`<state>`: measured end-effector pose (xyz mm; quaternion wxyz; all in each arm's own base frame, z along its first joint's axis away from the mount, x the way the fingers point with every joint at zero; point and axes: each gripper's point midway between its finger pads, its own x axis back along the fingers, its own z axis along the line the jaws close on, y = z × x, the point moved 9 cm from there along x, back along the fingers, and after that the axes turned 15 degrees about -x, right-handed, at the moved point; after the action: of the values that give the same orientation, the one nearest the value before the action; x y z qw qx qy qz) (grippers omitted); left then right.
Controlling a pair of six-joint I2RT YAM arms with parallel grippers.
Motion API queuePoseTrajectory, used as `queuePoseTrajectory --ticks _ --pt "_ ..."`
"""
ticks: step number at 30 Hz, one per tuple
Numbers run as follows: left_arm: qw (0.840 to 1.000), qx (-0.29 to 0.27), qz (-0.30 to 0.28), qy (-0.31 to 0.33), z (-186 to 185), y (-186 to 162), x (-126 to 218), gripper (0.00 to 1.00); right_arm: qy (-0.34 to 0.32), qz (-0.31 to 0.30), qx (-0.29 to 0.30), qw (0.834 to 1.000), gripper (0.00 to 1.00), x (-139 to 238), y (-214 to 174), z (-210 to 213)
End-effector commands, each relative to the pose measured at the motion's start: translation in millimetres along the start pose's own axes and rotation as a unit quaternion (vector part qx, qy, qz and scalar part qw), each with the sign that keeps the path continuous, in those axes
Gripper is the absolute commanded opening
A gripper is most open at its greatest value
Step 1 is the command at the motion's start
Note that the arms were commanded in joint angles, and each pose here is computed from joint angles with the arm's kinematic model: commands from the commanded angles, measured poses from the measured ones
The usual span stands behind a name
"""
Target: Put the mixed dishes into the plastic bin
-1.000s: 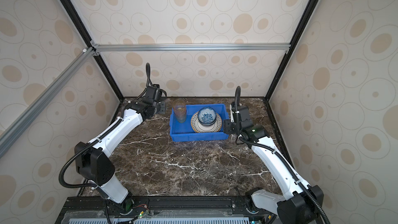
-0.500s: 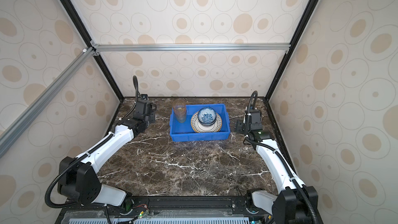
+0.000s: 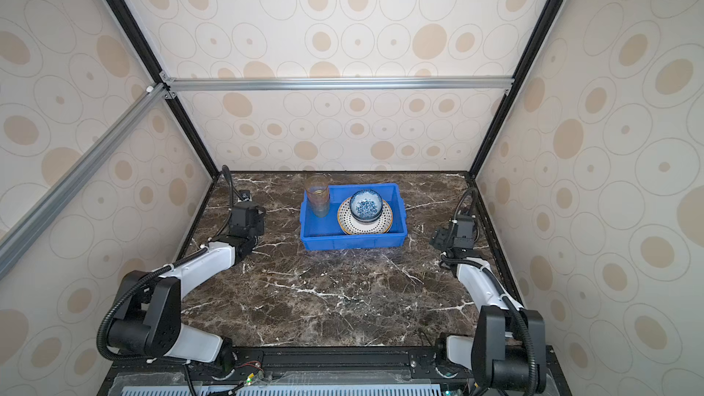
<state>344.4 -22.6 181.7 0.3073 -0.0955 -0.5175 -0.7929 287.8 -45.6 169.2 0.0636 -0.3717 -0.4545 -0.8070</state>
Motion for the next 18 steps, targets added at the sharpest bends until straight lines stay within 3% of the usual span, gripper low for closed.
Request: queuePoseTrajectory --ticks 1,18 --pt "0.999 0.015 -0.034 0.029 5.7 4.9 -7.4 0.36 0.007 -0.027 -0.005 1.000 0.84 -6.8 3.0 -0.5" --pt "0.991 0.026 -0.119 0.048 7.5 -39.5 -5.5 0.50 0.020 -0.049 0.026 0.998 0.84 -34.3 -8.6 -3.4"
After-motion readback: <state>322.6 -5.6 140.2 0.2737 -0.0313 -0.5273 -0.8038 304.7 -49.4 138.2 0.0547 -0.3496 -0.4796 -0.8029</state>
